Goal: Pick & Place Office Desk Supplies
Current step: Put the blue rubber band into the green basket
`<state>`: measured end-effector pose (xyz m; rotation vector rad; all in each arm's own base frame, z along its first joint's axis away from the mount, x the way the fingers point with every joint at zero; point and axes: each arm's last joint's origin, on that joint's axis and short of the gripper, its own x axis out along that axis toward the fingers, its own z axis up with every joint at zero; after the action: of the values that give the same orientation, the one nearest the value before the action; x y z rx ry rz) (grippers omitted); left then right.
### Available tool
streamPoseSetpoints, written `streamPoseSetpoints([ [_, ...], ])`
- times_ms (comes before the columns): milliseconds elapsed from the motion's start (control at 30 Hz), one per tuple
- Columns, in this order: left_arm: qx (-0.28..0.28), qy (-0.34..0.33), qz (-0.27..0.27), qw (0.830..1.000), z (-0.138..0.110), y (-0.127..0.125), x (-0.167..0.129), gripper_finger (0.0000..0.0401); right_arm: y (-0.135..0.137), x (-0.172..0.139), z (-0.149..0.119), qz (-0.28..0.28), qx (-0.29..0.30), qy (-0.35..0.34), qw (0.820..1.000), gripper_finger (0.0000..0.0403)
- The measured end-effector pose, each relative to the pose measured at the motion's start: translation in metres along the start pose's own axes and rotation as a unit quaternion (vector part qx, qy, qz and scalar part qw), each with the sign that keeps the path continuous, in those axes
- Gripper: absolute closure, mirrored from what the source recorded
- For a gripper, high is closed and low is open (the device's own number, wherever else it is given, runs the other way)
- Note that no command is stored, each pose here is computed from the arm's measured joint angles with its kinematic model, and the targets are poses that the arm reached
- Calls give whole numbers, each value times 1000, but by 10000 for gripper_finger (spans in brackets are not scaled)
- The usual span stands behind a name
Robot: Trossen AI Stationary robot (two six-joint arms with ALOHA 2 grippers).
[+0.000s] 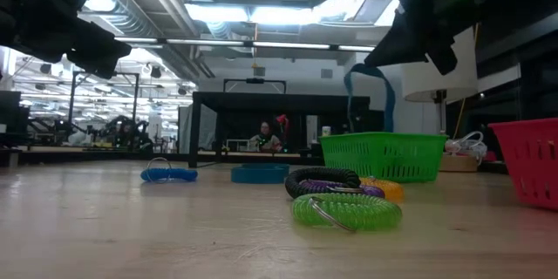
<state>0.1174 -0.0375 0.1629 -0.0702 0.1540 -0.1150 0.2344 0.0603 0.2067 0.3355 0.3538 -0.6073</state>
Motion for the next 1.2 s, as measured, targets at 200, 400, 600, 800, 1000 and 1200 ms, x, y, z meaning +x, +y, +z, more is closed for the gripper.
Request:
streamPoseSetpoints([
  [200, 0, 0, 0, 1000, 0, 0, 0, 272, 0, 0, 0, 1, -1, 1, 1000, 403],
  [400, 0, 0, 0, 1000, 0, 0, 0, 272, 0, 0, 0, 2, -1, 1, 1000, 403],
  [600, 2, 0, 0, 1000, 0, 0, 0, 272, 1, 0, 0, 4, 2, 0, 1000, 403],
  [800, 2, 0, 0, 1000, 0, 0, 0, 272, 2, 0, 2, 13, 1, -4, 1000, 403],
  [1000, 0, 0, 0, 1000, 0, 0, 0, 272, 2, 0, 2, 13, -1, -4, 1000, 403],
  [1200, 0, 0, 0, 1000, 0, 0, 0, 272, 2, 0, 2, 13, -1, -4, 1000, 403],
])
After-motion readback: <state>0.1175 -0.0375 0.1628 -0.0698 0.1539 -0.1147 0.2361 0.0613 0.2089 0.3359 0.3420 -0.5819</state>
